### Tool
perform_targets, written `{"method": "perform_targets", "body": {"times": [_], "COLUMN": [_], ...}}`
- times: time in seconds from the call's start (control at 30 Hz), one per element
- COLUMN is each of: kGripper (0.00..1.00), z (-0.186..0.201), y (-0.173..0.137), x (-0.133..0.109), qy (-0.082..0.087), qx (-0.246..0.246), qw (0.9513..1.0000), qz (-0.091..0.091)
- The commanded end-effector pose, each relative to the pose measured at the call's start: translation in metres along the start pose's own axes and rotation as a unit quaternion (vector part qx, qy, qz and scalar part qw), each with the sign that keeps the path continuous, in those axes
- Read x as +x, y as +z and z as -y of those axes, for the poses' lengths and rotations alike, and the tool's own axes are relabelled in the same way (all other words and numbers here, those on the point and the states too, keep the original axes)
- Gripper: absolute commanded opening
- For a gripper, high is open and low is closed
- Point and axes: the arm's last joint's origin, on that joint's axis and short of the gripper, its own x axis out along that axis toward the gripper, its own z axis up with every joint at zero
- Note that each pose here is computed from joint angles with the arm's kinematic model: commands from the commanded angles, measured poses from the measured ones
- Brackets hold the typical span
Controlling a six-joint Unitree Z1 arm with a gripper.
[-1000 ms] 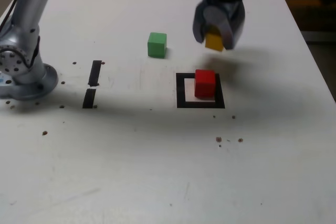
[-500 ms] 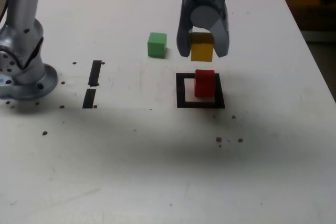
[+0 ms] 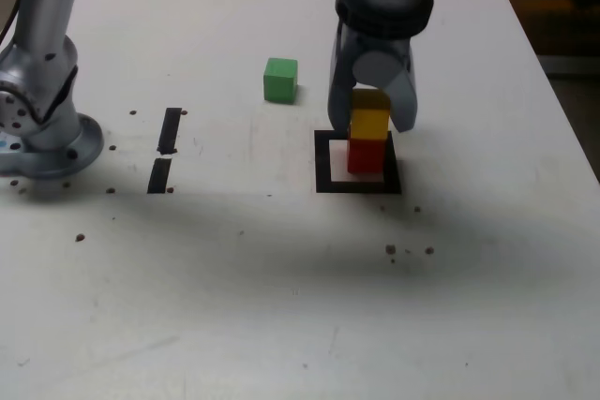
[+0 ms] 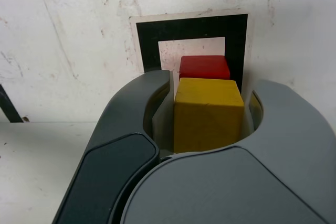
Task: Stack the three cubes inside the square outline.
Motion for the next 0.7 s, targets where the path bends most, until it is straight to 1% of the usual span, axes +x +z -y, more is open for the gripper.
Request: {"method": "perform_targets", "body": {"times": [0.0, 0.17, 0.23, 0.3, 0.37, 0.5, 0.57, 0.6, 0.67], "kGripper": [0.19, 0.22, 0.26, 0.32, 0.4, 0.67, 0.79, 0.83, 0.87], "z": [0.0005, 0.0008, 0.0007, 0.0006, 0.0005, 0.0008, 0.001, 0.0011, 0.001], "y": [0.001, 0.0019, 0.0028, 0.0032, 0.0029, 0.002, 0.0009, -0.0001, -0.0029], "x": [0.0033, 0.0073, 0.009, 0.0103, 0.0104, 0.0101, 0.0093, 0.0086, 0.0058], "qy": [0.0, 0.0, 0.0, 0.0, 0.0, -0.005, -0.007, -0.008, -0.009], "qx": [0.003, 0.005, 0.006, 0.007, 0.008, 0.011, 0.013, 0.013, 0.014], "qw": [1.0, 1.0, 1.0, 0.9999, 0.9999, 0.9998, 0.9998, 0.9998, 0.9998], "qz": [-0.002, -0.006, -0.008, -0.01, -0.012, -0.014, -0.015, -0.015, -0.015]}}
